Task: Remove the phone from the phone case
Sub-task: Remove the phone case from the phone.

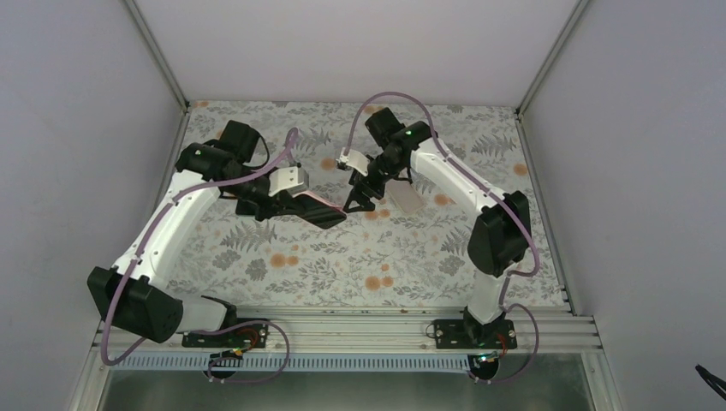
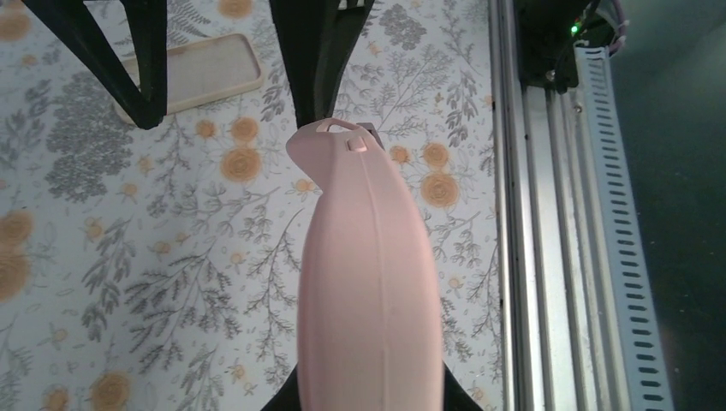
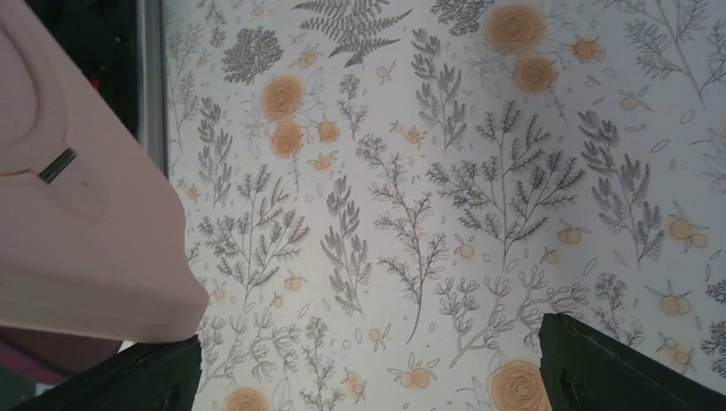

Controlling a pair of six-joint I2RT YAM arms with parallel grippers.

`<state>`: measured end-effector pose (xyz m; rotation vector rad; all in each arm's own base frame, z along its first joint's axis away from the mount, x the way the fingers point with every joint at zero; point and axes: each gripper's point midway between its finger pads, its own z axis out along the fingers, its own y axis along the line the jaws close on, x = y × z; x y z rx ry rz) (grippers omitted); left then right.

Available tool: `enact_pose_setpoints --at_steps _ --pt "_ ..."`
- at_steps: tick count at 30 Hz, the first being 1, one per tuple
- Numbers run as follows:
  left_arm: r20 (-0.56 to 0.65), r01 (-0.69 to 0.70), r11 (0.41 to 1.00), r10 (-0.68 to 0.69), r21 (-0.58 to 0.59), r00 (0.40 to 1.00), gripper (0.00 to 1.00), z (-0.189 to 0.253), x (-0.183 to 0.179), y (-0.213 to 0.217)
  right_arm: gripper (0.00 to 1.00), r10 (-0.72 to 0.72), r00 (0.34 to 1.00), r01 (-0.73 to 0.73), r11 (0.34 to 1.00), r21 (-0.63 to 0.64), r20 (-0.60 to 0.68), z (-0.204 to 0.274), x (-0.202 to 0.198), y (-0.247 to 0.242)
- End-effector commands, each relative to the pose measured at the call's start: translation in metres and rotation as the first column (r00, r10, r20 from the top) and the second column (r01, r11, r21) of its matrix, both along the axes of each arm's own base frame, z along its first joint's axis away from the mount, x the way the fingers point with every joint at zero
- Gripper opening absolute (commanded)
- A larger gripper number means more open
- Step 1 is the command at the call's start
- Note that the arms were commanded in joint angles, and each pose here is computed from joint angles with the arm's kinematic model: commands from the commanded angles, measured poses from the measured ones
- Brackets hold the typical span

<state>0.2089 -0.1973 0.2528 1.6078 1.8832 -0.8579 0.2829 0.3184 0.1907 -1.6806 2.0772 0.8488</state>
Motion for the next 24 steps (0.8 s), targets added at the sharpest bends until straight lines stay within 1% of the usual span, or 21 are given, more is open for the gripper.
enact_pose_setpoints --at_steps 1,5,8,9,11,14,17,19,22,24 --pt "-0.048 0.159 0.955 -0.176 -0.249 0.983 0.02 0.037 -0.048 -0.025 0.97 -0.092 0.986 0.066 0.982 0.177 0.138 0.042 0.052 0.041" --pt "-0.03 0.172 0.945 -0.188 -0.279 0.982 0.02 0.046 -0.048 -0.028 0.98 -0.024 0.994 -0.002 0.973 0.229 0.108 0.05 0.043 0.054" --pt "0.023 0.193 0.932 -0.195 -0.307 0.981 0.02 0.061 -0.045 -0.029 0.98 0.105 0.992 -0.122 0.942 0.312 0.072 0.062 0.011 0.067" --pt "0.034 0.18 0.934 -0.178 -0.31 0.983 0.02 0.065 -0.039 -0.029 0.98 0.153 0.986 -0.167 0.926 0.339 0.069 0.067 -0.003 0.071" --pt "0.065 0.13 0.946 -0.115 -0.296 0.991 0.02 0.07 -0.02 -0.028 0.98 0.225 0.972 -0.234 0.894 0.382 0.069 0.073 -0.026 0.077" --pt "0.156 0.039 0.957 0.007 -0.289 0.988 0.02 0.081 0.014 -0.018 0.98 0.312 0.948 -0.308 0.856 0.415 0.061 0.082 -0.053 0.085" --pt "0.233 -0.057 0.959 0.125 -0.278 0.964 0.02 0.09 0.046 -0.008 0.98 0.343 0.938 -0.331 0.838 0.435 0.051 0.088 -0.065 0.088" --pt "0.26 -0.095 0.953 0.173 -0.288 0.95 0.02 0.094 0.06 -0.006 0.98 0.347 0.936 -0.331 0.823 0.461 0.053 0.096 -0.068 0.088" --pt "0.314 -0.141 0.938 0.244 -0.317 0.918 0.02 0.101 0.079 -0.005 0.99 0.382 0.923 -0.35 0.775 0.527 0.051 0.117 -0.078 0.088" --pt "0.379 -0.215 0.924 0.33 -0.315 0.864 0.02 0.104 0.099 0.002 1.0 0.429 0.903 -0.368 0.73 0.576 0.032 0.13 -0.086 0.088"
